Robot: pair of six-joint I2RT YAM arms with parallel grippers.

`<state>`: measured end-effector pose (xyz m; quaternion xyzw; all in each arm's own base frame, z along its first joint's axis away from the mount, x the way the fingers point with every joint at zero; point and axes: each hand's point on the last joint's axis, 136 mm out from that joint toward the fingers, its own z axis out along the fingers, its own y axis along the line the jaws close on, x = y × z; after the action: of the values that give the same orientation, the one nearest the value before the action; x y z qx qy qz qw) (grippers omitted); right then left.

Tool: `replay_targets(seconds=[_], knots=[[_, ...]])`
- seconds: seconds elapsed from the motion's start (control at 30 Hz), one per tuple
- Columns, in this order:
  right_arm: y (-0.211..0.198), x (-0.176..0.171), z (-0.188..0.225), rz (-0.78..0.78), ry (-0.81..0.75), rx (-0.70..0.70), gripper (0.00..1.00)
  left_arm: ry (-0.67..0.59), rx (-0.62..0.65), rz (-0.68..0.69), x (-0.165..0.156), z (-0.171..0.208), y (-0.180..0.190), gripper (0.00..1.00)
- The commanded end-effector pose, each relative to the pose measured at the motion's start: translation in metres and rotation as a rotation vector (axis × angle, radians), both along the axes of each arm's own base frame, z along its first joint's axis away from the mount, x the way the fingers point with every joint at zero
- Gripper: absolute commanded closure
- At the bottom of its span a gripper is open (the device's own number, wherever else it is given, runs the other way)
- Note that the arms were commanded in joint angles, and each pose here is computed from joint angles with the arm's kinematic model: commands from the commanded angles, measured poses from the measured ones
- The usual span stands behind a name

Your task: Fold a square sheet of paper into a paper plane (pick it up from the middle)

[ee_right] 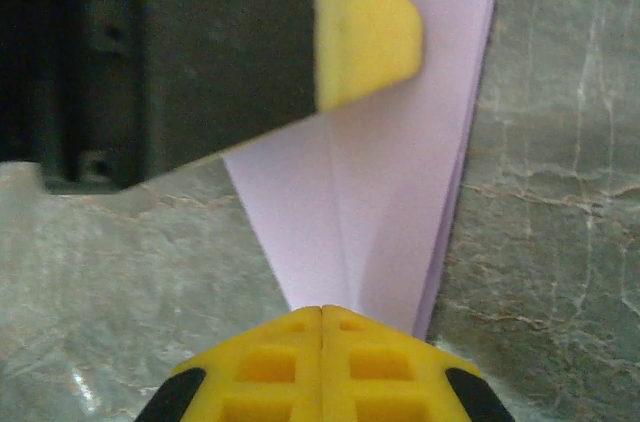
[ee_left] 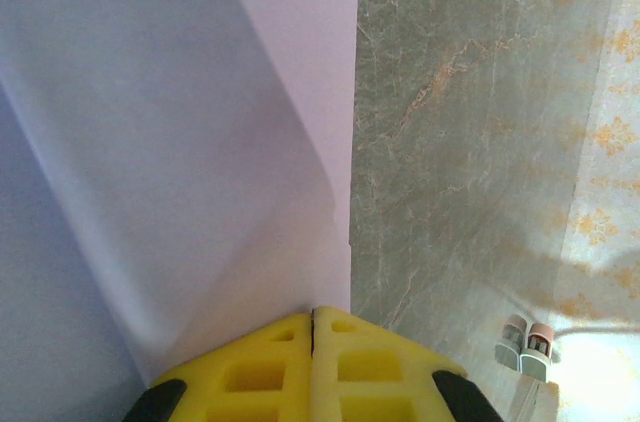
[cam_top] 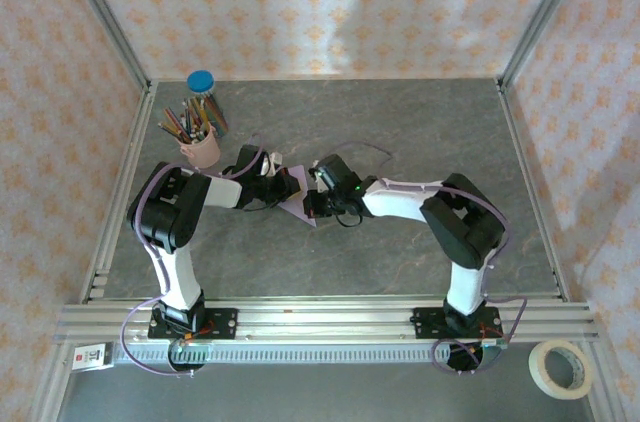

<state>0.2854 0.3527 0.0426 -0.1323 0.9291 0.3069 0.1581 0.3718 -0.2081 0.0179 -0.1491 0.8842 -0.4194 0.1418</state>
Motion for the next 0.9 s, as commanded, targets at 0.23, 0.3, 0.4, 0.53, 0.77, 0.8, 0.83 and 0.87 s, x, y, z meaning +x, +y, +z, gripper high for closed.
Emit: replay_targets(seconds=[0.23, 0.3, 0.4, 0.53, 0.77, 0.8, 0.83, 0.87], knots=[[-0.024, -0.005, -0.041, -0.015, 0.059, -0.163, 1.00, 0.021, 0.107, -0.003, -0.010, -0.006, 0.007, 0.94], [-0.031, -0.009, -0.048, -0.015, 0.071, -0.193, 1.00, -0.040, 0.094, -0.006, -0.002, 0.013, 0.004, 0.93], [-0.039, -0.014, -0.054, -0.018, 0.084, -0.228, 1.00, -0.123, 0.084, -0.009, 0.006, 0.034, 0.002, 0.93], [-0.044, -0.016, -0.058, -0.027, 0.097, -0.240, 1.00, -0.144, 0.063, -0.024, 0.002, 0.032, 0.001, 0.93], [-0.046, -0.019, -0.065, -0.046, 0.131, -0.254, 1.00, -0.116, 0.051, -0.075, -0.013, 0.011, -0.005, 0.93], [-0.047, -0.020, -0.066, -0.050, 0.137, -0.260, 1.00, -0.110, 0.057, -0.076, -0.014, 0.007, -0.004, 0.93], [-0.049, -0.021, -0.068, -0.051, 0.142, -0.266, 1.00, -0.107, 0.063, -0.076, -0.014, 0.005, -0.003, 0.93], [-0.049, -0.021, -0.069, -0.055, 0.143, -0.270, 1.00, -0.099, 0.071, -0.075, -0.014, 0.002, -0.002, 0.93]])
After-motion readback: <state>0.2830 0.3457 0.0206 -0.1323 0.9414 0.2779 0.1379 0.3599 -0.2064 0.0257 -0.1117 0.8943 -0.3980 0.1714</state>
